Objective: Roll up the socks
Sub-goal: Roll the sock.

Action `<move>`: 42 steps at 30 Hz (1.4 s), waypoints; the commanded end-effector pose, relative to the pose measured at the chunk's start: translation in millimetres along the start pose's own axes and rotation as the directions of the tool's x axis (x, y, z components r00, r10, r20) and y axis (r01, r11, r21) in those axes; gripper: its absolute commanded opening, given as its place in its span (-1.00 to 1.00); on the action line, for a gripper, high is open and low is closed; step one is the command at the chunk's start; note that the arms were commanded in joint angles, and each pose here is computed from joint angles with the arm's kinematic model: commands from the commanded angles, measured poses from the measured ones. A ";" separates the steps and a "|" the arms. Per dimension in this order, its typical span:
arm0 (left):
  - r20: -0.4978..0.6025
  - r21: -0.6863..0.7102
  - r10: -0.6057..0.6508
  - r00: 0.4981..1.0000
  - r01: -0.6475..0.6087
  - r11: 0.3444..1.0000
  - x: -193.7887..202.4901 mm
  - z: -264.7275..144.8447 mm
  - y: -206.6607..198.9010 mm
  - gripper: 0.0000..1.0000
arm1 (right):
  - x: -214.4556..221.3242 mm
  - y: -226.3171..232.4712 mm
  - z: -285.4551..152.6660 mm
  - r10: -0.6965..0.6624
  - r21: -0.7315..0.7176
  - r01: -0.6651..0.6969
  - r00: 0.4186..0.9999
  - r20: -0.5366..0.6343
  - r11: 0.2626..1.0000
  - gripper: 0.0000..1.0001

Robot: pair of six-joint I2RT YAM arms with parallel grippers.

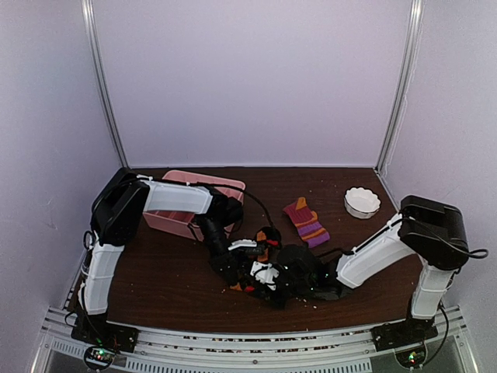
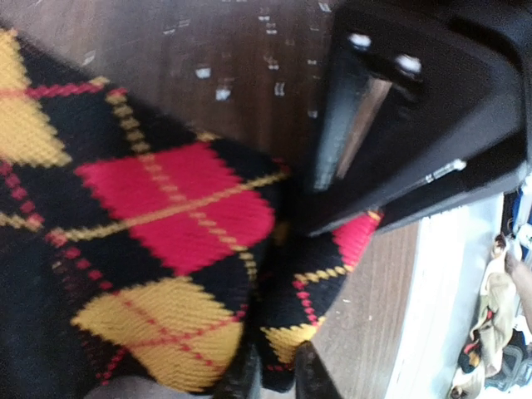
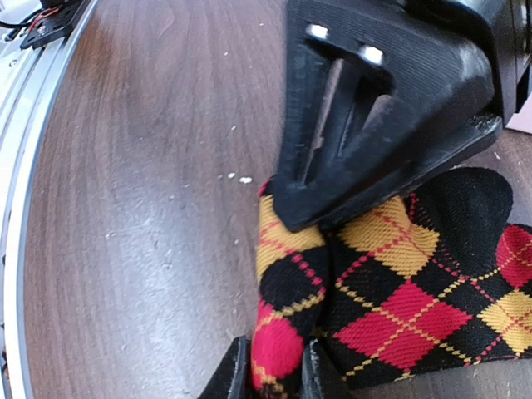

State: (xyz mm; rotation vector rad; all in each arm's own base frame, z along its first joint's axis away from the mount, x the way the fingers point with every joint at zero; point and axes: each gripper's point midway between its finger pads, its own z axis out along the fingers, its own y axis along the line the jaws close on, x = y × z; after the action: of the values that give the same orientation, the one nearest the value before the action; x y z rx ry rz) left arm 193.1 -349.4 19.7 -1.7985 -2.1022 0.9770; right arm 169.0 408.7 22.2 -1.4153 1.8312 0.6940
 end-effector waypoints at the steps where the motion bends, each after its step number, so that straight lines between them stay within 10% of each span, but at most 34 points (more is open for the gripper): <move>1: -0.070 -0.165 -0.052 0.996 0.039 0.985 13.0 11.6 49.0 -0.76 | 33.3 12.8 -8.3 0.037 -0.020 -0.039 0.993 -0.116 0.999 -0.57; 8: -0.120 -0.216 -0.050 0.991 0.024 0.976 22.0 14.2 56.3 -0.94 | 38.0 9.0 -27.3 0.100 0.034 -0.098 0.993 -0.065 0.995 -0.32; 9: -0.126 -0.219 -0.049 0.991 0.020 0.975 22.0 15.1 55.9 -0.95 | 38.8 7.2 -32.2 0.108 0.052 -0.105 0.993 -0.051 0.993 -0.16; 10: -0.131 -0.224 -0.047 0.990 0.017 0.974 21.9 15.5 55.9 -0.97 | 39.4 4.3 -37.2 0.112 0.075 -0.109 0.993 -0.038 0.991 0.76; 12: -0.137 -0.223 -0.042 0.990 0.010 0.975 20.7 16.6 54.4 -1.00 | 36.1 -7.3 -50.1 0.099 0.165 -0.098 0.995 -0.002 0.981 0.99; 20: -0.153 -0.164 -0.031 0.988 0.006 0.987 20.5 19.1 45.3 -1.00 | 18.3 -79.8 -129.9 0.110 0.646 -0.224 0.971 0.213 0.730 0.99; 23: -0.152 -0.146 -0.034 0.988 0.012 0.989 19.4 19.4 42.2 -1.00 | 19.7 -72.0 -127.5 0.127 0.583 -0.265 0.955 0.267 0.768 0.99; 29: -0.156 -0.116 -0.042 0.987 0.024 0.993 18.8 21.2 39.0 -1.00 | 4.2 -0.1 -69.3 -0.084 0.265 0.062 0.994 0.072 0.962 0.55; 42: -0.157 -0.096 -0.050 0.986 0.035 0.995 19.2 21.2 37.1 -1.00 | -19.3 17.9 -10.5 -0.319 0.156 0.319 0.947 -0.026 0.935 -0.33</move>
State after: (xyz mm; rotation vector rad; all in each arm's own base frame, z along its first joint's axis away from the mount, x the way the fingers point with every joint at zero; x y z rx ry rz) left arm 197.1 -351.3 15.0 -1.7642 -2.1124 0.8560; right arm 147.0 413.9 64.9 -1.4604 1.5633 0.4200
